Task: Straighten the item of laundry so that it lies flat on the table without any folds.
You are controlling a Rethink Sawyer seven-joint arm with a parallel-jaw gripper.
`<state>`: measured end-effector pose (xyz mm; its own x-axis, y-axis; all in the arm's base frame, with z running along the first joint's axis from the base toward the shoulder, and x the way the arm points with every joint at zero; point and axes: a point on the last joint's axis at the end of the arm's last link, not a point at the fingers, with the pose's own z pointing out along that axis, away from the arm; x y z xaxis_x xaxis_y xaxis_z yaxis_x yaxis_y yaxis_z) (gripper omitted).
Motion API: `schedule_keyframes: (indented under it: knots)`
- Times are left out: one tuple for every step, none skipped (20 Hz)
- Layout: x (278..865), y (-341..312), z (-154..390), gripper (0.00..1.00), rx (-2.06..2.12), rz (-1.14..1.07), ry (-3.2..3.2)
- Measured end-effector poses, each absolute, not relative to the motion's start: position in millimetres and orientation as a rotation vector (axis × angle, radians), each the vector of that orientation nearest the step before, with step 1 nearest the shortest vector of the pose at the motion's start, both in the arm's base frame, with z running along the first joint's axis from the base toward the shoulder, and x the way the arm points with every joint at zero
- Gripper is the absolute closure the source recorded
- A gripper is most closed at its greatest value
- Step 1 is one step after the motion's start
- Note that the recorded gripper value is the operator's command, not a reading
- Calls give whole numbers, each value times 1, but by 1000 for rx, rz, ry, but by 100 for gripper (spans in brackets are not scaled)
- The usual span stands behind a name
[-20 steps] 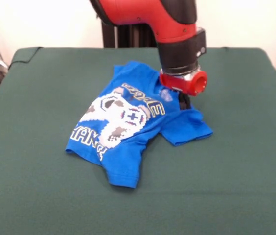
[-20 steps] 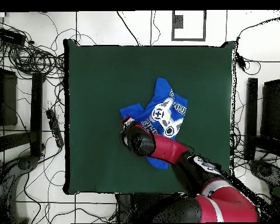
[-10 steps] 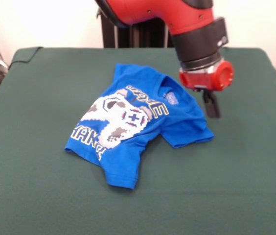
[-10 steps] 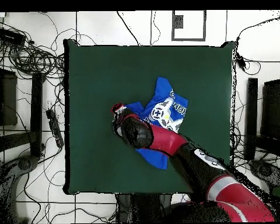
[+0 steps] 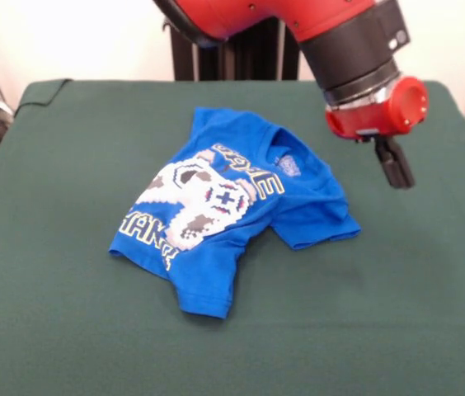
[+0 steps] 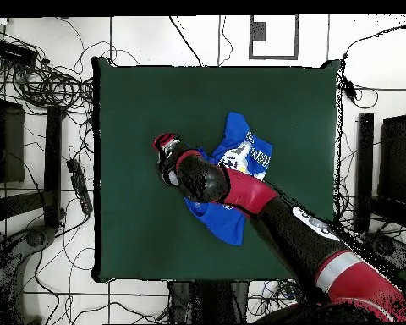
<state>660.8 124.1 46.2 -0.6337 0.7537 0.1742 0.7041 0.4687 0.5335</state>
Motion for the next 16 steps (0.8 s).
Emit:
schedule_keyframes:
  knots:
    - [661, 124, 50, 100, 1297, 876, 2637]
    - [659, 123, 52, 100, 1279, 831, 2670]
    - [657, 121, 54, 100, 1260, 786, 2703]
    - [656, 120, 55, 100, 1249, 757, 2720]
    - [655, 118, 55, 100, 1238, 728, 2738]
    - [654, 116, 57, 100, 1220, 688, 2759]
    - [653, 111, 58, 100, 1202, 640, 2781]
    - [652, 106, 60, 100, 1184, 591, 2801]
    - [652, 98, 61, 100, 1173, 552, 2807]
    - [652, 90, 62, 100, 1162, 513, 2813]
    - [653, 80, 61, 100, 1167, 486, 2805]
    - [654, 70, 61, 100, 1171, 460, 2797]
    - [654, 64, 60, 100, 1182, 447, 2791]
    - [654, 57, 60, 100, 1192, 433, 2784]
    - [654, 48, 58, 100, 1208, 418, 2776]
    - [653, 38, 57, 100, 1227, 407, 2769]
